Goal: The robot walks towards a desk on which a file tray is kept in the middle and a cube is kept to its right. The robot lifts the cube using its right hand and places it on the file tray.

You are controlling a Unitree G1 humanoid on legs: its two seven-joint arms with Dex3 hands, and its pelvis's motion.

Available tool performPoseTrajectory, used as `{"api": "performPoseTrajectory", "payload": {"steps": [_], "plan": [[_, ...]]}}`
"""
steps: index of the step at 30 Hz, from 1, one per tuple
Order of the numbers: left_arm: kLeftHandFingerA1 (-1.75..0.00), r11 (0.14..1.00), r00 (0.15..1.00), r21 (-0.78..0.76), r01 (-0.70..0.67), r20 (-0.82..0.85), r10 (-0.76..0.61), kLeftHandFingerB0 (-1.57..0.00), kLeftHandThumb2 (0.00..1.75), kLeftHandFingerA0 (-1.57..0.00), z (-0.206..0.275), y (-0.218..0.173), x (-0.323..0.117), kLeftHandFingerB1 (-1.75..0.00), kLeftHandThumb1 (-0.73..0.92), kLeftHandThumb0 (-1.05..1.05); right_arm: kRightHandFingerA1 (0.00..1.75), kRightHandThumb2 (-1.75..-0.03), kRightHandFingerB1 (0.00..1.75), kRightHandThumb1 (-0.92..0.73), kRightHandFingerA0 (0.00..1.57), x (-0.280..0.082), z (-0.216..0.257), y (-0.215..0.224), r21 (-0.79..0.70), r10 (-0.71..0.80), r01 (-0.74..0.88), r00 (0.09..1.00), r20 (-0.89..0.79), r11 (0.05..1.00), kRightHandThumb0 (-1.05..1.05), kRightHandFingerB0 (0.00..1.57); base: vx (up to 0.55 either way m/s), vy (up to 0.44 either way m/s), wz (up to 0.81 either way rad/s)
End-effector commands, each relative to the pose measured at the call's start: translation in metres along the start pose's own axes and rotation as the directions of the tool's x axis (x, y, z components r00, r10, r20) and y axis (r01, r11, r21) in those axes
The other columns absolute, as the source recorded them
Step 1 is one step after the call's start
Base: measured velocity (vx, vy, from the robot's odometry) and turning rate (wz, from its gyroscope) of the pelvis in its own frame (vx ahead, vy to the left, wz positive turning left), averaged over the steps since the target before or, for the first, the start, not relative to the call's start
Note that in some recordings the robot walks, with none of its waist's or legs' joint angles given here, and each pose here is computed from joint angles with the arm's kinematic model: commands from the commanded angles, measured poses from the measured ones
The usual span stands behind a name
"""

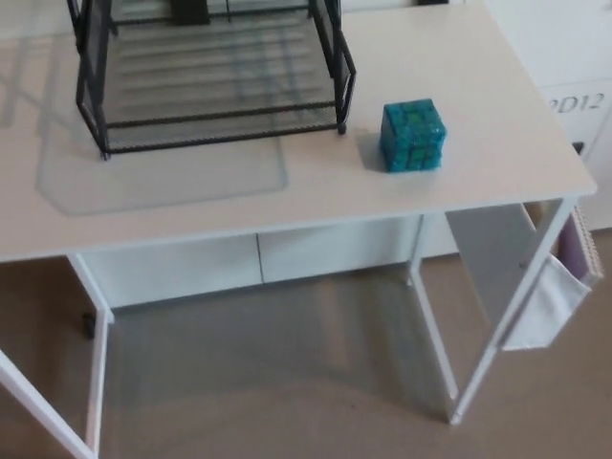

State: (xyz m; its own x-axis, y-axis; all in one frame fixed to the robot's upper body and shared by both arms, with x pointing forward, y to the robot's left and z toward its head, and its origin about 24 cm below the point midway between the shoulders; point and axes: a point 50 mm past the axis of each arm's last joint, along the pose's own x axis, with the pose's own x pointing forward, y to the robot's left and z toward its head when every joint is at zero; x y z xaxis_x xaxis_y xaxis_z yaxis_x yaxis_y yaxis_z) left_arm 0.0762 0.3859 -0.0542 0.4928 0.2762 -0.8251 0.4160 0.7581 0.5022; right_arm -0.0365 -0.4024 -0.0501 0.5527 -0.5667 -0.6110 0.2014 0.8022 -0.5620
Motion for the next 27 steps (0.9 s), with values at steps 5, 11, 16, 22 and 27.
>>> {"api": "performPoseTrajectory", "payload": {"steps": [5,11,16,22,27], "plan": [[-0.68,1.0,1.0,0.007,-0.006,-0.019,0.006,-0.41,0.6,-0.46,0.009,0.012,0.006,-0.51,0.72,-0.47,0.61,-0.83,0.46,-0.51,0.63,0.008,0.01,-0.002,0.01,-0.033,0.033,0.999,0.022,0.999,-0.54,0.32,0.24,0.074,0.13],[-0.68,1.0,1.0,0.009,-0.005,-0.02,0.005,-0.41,0.6,-0.46,0.01,0.013,0.007,-0.51,0.72,-0.47,0.61,-0.83,0.46,-0.51,0.63,0.008,0.009,-0.001,0.012,-0.035,0.035,0.999,0.018,0.999,-0.54,0.32,0.11,0.099,-0.12],[-0.68,1.0,1.0,0.01,-0.005,-0.016,0.006,-0.41,0.6,-0.46,0.012,0.014,0.008,-0.51,0.72,-0.47,0.61,-0.83,0.46,-0.51,0.63,0.008,0.01,-0.002,0.015,-0.038,0.038,0.999,0.019,0.999,-0.54,0.32,0.23,0.213,-0.09],[-0.68,1.0,1.0,0.013,-0.011,-0.007,0.011,-0.41,0.6,-0.46,0.017,0.017,0.009,-0.51,0.72,-0.47,0.61,-0.83,0.46,-0.51,0.63,0.009,0.011,-0.001,0.024,-0.04,0.04,0.999,0.023,0.999,-0.54,0.32,0.18,0.15,-0.04],[-0.68,1.0,1.0,0.013,-0.011,-0.007,0.011,-0.41,0.6,-0.46,0.017,0.017,0.009,-0.51,0.72,-0.47,0.61,-0.83,0.46,-0.51,0.63,0.009,0.011,-0.001,0.024,-0.041,0.04,0.999,0.023,0.999,-0.54,0.32,0.09,0.021,0.06]]}}
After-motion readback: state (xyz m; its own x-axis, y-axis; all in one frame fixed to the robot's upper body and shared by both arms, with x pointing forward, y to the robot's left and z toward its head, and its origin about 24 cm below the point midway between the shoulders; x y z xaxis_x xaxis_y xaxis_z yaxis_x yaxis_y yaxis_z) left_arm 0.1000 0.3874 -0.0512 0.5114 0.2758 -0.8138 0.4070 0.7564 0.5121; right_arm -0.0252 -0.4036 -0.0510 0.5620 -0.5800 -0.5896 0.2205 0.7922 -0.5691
